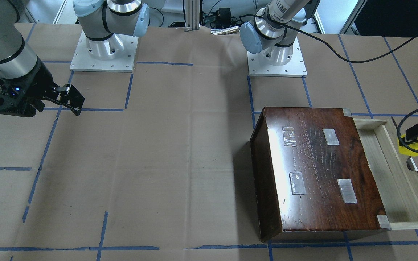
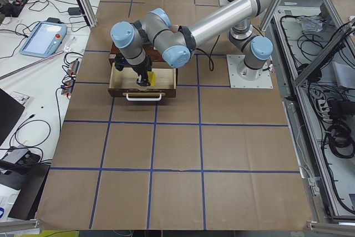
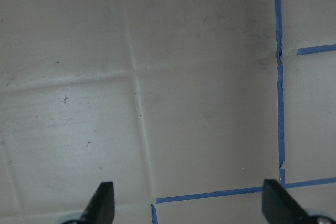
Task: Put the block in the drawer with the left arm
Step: 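Carry the yellow cube into the open drawer and release it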
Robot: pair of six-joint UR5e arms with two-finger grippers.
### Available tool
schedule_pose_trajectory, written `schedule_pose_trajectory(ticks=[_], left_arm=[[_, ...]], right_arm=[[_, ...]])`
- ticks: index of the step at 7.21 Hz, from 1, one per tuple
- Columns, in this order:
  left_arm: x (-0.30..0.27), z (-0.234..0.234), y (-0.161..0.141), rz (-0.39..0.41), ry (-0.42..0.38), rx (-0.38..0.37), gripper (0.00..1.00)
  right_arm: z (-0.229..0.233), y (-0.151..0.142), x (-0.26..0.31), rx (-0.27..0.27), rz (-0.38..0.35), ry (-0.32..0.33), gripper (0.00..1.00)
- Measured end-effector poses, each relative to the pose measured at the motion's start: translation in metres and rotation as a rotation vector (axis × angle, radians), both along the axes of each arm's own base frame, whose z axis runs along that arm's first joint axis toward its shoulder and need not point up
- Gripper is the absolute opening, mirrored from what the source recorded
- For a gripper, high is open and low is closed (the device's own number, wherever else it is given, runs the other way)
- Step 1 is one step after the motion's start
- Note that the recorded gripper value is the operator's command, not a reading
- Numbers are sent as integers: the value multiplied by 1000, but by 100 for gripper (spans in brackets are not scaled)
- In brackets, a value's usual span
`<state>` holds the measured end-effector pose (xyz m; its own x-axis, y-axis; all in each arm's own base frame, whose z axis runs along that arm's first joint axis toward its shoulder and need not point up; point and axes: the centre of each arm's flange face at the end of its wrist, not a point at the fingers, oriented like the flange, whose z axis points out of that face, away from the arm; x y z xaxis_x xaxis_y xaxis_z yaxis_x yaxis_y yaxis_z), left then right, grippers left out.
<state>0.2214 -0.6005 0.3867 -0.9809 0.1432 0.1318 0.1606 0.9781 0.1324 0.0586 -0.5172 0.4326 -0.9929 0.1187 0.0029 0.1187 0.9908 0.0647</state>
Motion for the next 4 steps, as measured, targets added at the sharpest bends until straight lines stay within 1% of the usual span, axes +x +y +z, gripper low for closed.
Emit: schedule_pose_trajectory(ticks=[1,3,4], left_arm=[[-14,-9,1,33,5,-6,1],[-22,-27,1,114,24,4,1],[-21,-35,-3,132,27,4,2]], right_arm=[[0,0,0,0,0,0,100],[0,0,0,0,0,0,100],[0,0,0,0,0,0,100]])
